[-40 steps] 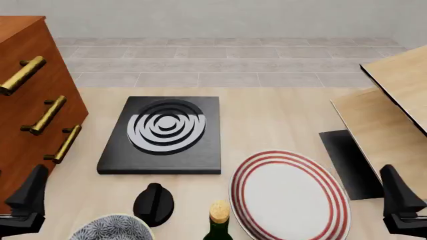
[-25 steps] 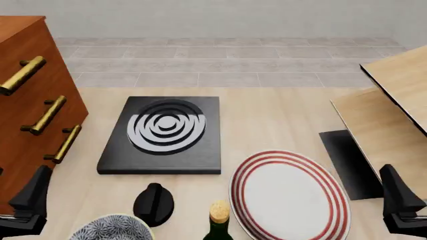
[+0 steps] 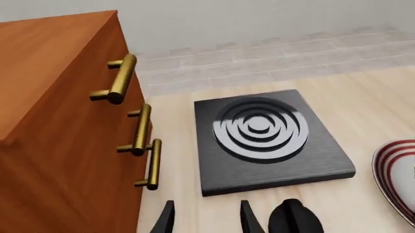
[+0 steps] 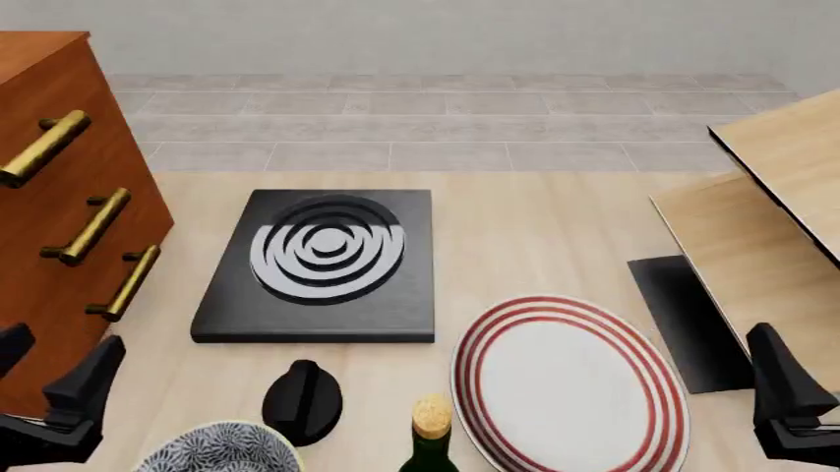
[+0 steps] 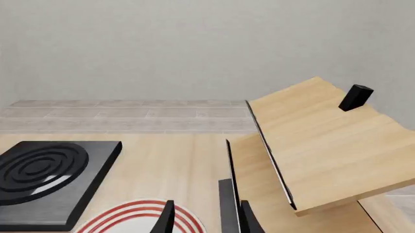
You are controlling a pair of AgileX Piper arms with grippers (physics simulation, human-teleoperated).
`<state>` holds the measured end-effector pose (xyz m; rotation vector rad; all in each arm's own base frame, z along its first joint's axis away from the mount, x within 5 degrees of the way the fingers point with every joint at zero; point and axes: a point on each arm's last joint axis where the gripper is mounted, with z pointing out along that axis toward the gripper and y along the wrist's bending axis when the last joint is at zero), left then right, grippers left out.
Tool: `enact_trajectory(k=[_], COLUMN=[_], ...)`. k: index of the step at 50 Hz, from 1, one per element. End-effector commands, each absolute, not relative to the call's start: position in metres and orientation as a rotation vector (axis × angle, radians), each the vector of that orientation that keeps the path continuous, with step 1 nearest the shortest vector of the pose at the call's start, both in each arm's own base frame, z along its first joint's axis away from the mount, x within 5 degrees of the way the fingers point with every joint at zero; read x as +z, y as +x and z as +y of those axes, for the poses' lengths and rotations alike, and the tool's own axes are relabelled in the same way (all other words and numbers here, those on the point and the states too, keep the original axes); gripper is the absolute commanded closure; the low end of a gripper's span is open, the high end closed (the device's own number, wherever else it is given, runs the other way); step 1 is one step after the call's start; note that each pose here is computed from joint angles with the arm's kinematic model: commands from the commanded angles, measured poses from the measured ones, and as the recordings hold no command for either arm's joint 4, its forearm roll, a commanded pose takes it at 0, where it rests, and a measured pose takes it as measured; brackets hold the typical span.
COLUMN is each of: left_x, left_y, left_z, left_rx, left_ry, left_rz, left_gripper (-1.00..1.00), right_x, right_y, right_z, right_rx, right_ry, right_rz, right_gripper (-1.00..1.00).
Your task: Put the bowl on the top of the cabinet.
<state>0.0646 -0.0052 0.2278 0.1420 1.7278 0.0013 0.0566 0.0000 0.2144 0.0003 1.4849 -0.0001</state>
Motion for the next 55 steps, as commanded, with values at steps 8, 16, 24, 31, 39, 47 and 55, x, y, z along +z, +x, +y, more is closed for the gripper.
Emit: enact_trajectory(k=[8,16,24,31,39,47,55], left_x=[0.246,0.250,0.259,0.257,0.262,0.243,0.241], left_y=[0.058,0.057,0.059,0.056,0.054,0.055,0.057], left_z=[-0.006,-0.007,-0.009,-0.010,-0.011,-0.012,-0.013], left_rx=[-0.009,-0.010,-0.025,-0.016,-0.032,-0.016,-0.028], left_ry=[0.190,0.234,0.279,0.336,0.355,0.412,0.437], left_rz=[1.866,1.919,1.960,1.987,2.023,2.065,2.112], left_gripper=[-1.00,-1.00,-1.00,-1.00,-1.00,-1.00,-1.00], right_x=[0.214,0.214,0.214,0.214,0.214,0.214,0.214], right_y=[0.057,0.057,0.057,0.057,0.057,0.057,0.057], right_z=[0.000,0.000,0.000,0.000,0.000,0.000,0.000], right_rx=[0.000,0.000,0.000,0.000,0.000,0.000,0.000], right_ry=[0.000,0.000,0.000,0.000,0.000,0.000,0.000], right_rz=[1.485,1.485,1.485,1.485,1.485,1.485,1.485], right_gripper=[-1.00,-1.00,-1.00,-1.00,-1.00,-1.00,-1.00])
